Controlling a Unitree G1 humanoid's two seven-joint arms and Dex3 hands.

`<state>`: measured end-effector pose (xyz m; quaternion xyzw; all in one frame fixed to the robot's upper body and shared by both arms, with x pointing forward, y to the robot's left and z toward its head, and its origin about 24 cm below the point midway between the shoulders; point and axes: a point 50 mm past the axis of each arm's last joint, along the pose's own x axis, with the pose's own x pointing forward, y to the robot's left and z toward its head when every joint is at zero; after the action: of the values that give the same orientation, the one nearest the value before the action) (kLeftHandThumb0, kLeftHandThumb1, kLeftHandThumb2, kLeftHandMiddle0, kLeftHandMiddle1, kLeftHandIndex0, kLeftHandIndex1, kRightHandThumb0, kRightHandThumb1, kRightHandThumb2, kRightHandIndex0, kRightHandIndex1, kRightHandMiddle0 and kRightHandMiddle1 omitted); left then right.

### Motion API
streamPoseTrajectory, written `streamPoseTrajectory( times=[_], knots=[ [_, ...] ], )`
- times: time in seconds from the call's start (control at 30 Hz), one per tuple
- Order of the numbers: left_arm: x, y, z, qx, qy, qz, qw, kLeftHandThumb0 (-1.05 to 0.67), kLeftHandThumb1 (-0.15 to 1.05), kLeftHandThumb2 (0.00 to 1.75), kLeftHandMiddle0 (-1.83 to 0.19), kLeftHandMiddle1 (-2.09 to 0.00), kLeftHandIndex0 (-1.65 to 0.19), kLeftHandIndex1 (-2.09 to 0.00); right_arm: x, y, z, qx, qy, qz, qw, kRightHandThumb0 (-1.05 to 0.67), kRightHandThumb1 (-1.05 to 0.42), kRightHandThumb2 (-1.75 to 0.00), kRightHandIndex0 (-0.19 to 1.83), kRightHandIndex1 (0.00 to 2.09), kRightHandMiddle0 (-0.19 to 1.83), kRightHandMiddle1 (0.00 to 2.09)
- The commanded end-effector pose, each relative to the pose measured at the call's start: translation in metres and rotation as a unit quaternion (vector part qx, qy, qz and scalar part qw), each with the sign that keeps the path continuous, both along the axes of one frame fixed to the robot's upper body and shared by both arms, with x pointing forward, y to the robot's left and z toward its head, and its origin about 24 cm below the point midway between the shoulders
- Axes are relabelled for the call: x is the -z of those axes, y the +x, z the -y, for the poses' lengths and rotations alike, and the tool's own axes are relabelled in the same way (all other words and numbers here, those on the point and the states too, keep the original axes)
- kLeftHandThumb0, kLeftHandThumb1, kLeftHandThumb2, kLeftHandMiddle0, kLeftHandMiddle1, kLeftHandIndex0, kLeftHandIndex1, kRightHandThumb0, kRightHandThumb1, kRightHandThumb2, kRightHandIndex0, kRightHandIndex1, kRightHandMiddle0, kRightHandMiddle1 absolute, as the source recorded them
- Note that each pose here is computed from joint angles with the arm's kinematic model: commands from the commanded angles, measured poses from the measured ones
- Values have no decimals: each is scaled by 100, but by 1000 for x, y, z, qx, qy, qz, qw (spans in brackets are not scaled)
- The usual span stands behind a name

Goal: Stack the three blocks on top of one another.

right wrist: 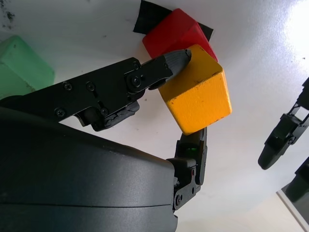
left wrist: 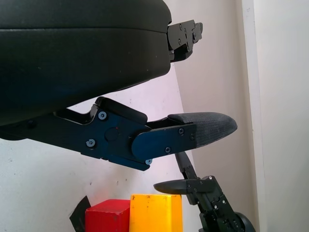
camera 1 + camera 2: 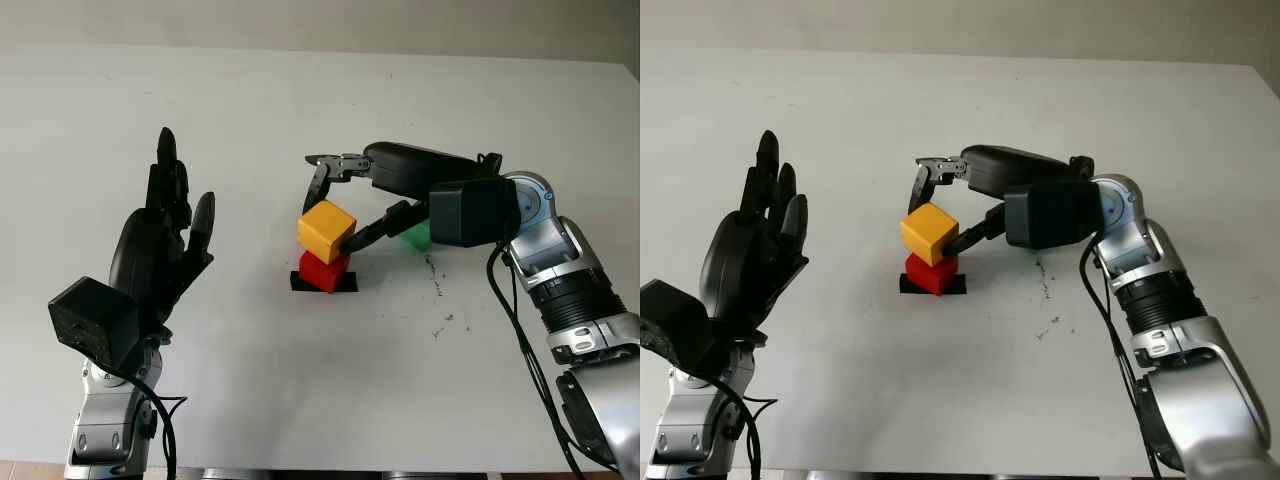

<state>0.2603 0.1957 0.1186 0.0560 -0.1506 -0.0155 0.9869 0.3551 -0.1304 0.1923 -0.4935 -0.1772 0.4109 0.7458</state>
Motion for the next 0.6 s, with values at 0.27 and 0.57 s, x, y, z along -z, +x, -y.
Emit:
streamPoseTrajectory(
  times=[0.27, 0.57],
  knots=[
    [-1, -3, -1, -3, 2, 5, 1000, -68, 105, 57, 19, 0, 19, 0, -3, -8, 0, -10, -32, 0, 999, -46, -92, -5, 4, 3, 18, 106],
    [-1, -3, -1, -4, -2, 6, 1000, -68, 105, 57, 19, 0, 19, 0, -3, -9, -1, -8, -36, 3, 999, -50, -91, -5, 2, 3, 12, 103]
  ],
)
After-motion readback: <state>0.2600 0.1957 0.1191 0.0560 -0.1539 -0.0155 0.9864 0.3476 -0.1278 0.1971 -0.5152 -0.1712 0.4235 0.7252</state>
